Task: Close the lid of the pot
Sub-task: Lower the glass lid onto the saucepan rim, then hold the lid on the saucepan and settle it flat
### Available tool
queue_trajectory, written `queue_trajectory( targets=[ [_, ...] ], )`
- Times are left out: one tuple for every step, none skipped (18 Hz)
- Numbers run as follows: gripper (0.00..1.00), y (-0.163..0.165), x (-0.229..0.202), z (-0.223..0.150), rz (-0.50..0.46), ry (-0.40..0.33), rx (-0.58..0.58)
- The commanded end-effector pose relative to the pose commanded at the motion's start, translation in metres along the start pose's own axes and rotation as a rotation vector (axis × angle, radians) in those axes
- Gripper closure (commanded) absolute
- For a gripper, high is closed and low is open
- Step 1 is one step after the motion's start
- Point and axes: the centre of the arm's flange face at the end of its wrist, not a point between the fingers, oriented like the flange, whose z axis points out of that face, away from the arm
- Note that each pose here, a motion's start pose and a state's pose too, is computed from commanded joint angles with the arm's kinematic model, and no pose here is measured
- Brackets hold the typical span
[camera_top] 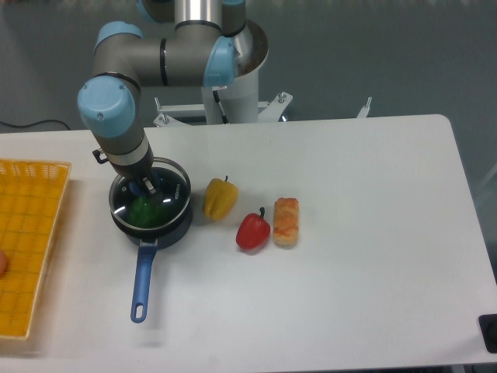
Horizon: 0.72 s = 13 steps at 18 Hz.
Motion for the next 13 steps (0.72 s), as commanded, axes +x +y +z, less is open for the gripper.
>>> queue_trajectory(
  targets=[
    [0.40,-0.0007,-0.0008,0.0012,0.000,0.000,0.002],
    [0.40,-0.0008,-0.0010,0.0020,0.000,0.001,0.001],
    [0.40,-0.0008,-0.0010,0.0020,-0.002,0.001,0.001],
    [0.40,-0.0008,-0.0010,0.0020,-0.002,0.001,0.001],
    [0.40,-0.0014,-0.0004,0.0020,0.000,0.001,0.001],
    [0.40,-0.0015,-0.0006,0.0028,0.000,0.002,0.000],
    [0.40,-0.0015,-0.0006,0.0029,0.000,0.002,0.000],
    [0.40,-0.0015,-0.0006,0.0029,0.000,0.002,0.000],
    [0.40,-0.0015,-0.0006,0.0029,0.000,0.002,0.000],
    [0.39,-0.0013,-0.0006,0.0030,0.000,0.002,-0.002],
    [0.39,-0.0017,0.0003,0.0038,0.001,0.004,-0.003],
    [0.40,-0.0036,0.0020,0.0032,0.006,0.002,-0.002],
    [0.40,-0.0043,0.0024,0.0040,0.007,0.004,-0.003]
  ],
)
